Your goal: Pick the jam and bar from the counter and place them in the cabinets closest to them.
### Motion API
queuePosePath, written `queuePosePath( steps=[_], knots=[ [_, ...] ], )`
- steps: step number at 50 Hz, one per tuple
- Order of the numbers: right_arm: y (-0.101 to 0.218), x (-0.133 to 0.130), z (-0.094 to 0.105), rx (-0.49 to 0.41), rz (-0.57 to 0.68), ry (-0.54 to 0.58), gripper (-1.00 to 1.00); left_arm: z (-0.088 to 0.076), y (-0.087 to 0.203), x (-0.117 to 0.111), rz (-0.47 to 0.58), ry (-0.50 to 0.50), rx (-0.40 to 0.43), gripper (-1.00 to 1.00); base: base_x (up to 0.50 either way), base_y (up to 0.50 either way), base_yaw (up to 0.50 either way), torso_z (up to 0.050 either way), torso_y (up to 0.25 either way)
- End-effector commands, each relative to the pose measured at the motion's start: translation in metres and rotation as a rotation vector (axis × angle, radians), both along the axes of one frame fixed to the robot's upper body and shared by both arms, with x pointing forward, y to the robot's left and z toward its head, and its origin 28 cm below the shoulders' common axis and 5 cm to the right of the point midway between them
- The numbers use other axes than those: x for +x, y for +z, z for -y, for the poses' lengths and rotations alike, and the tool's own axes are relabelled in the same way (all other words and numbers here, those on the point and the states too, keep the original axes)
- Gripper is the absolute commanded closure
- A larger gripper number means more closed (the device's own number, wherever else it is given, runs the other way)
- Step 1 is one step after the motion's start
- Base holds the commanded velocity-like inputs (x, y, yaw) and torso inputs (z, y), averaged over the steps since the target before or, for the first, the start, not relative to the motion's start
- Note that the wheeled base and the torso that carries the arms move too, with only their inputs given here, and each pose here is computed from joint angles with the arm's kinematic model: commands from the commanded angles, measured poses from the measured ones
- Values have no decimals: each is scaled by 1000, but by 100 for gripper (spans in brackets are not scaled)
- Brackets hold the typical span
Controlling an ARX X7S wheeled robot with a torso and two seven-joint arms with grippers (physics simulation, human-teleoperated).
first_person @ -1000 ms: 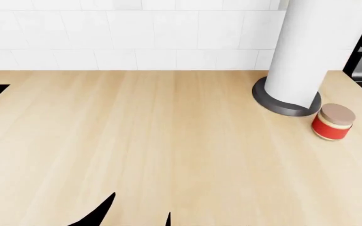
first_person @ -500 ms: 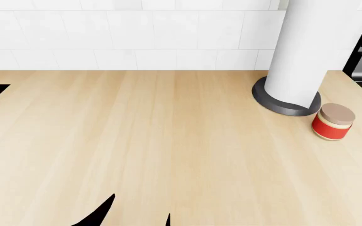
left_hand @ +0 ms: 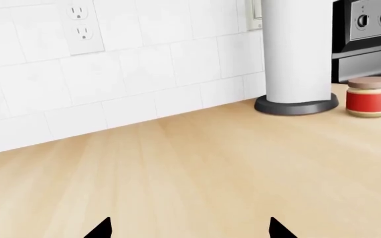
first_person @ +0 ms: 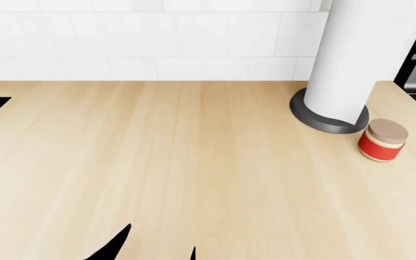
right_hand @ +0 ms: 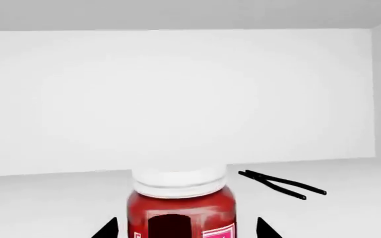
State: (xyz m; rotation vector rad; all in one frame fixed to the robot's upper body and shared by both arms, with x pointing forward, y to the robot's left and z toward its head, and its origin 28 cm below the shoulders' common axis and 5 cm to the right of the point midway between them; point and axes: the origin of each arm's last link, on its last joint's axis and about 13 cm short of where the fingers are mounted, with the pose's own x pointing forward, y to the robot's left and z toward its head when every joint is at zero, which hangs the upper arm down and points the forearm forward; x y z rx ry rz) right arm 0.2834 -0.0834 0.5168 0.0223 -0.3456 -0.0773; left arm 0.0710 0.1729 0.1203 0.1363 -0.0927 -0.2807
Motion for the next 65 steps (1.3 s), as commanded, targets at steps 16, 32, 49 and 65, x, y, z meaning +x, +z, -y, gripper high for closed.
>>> queuePosePath(
  steps=[16,32,49,65],
  knots=[
    [-36,-28,-23,-87,-139,39,-100,-1,1,-7,14,-2,-9,-100,0,0,0,0,0],
    [-43,-57,-21,-97,-45,-2,-100,1,2,-11,16,-7,-5,-100,0,0,0,0,0],
    [-59,-74,-16,-92,-40,24,-100,3,3,-11,17,-7,5,-100,0,0,0,0,0],
    [-88,-71,-18,-85,-118,83,-100,3,2,-11,14,-10,7,-100,0,0,0,0,0]
  ],
)
